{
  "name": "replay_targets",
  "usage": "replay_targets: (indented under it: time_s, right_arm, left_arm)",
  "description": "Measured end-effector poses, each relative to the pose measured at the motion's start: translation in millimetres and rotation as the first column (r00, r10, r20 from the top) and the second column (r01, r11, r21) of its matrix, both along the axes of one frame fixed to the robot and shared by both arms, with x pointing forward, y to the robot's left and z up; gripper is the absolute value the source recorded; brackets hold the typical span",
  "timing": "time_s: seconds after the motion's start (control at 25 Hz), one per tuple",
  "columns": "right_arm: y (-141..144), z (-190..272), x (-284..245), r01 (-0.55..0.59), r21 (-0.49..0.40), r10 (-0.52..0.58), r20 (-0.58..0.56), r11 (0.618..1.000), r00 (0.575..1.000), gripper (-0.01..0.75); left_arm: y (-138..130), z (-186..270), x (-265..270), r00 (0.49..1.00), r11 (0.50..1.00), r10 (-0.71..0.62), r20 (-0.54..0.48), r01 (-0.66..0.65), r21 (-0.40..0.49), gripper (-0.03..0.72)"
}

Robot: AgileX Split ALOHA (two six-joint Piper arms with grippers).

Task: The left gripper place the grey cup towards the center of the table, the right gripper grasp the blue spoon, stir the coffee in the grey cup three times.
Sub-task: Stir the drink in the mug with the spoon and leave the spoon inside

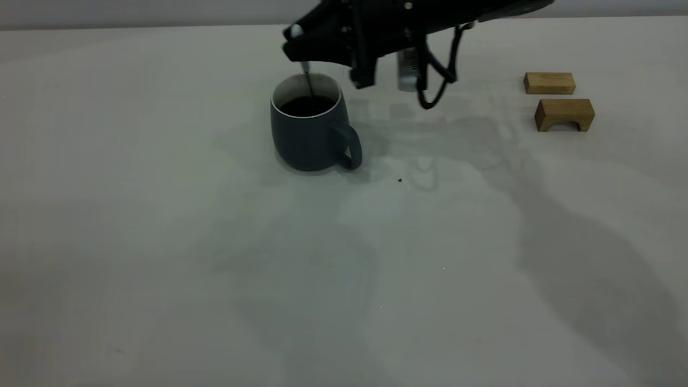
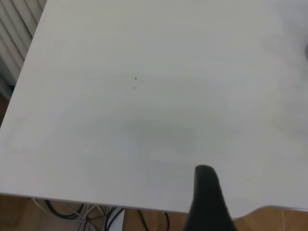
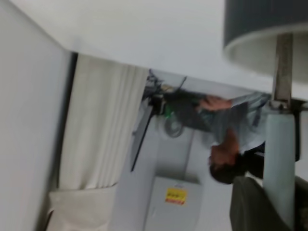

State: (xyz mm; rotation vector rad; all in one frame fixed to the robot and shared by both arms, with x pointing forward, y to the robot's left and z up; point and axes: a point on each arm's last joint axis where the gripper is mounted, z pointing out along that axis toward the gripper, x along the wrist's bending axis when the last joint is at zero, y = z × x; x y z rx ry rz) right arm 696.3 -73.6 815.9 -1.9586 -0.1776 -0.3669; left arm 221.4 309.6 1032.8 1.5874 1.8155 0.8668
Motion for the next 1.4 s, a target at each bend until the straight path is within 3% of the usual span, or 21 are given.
replay_targets:
  time_s: [0.28,1.4]
  right_arm:
    - [-3.9,24.8,-2.3,-0.049,-0.07,0.046,-0.049,0.996,0.998,0.145]
    - [-5.5,35.6,-3.8,-0.067,-0.052,0.063,-0.084,0.996,0.994,0.145]
  left_arm:
    - [0.0,0.0,0.0,1.0,1.0,0.0,0.0,0.0,0.0,0.585]
    - [0.0,0.0,0.0,1.0,1.0,0.0,0.0,0.0,0.0,0.585]
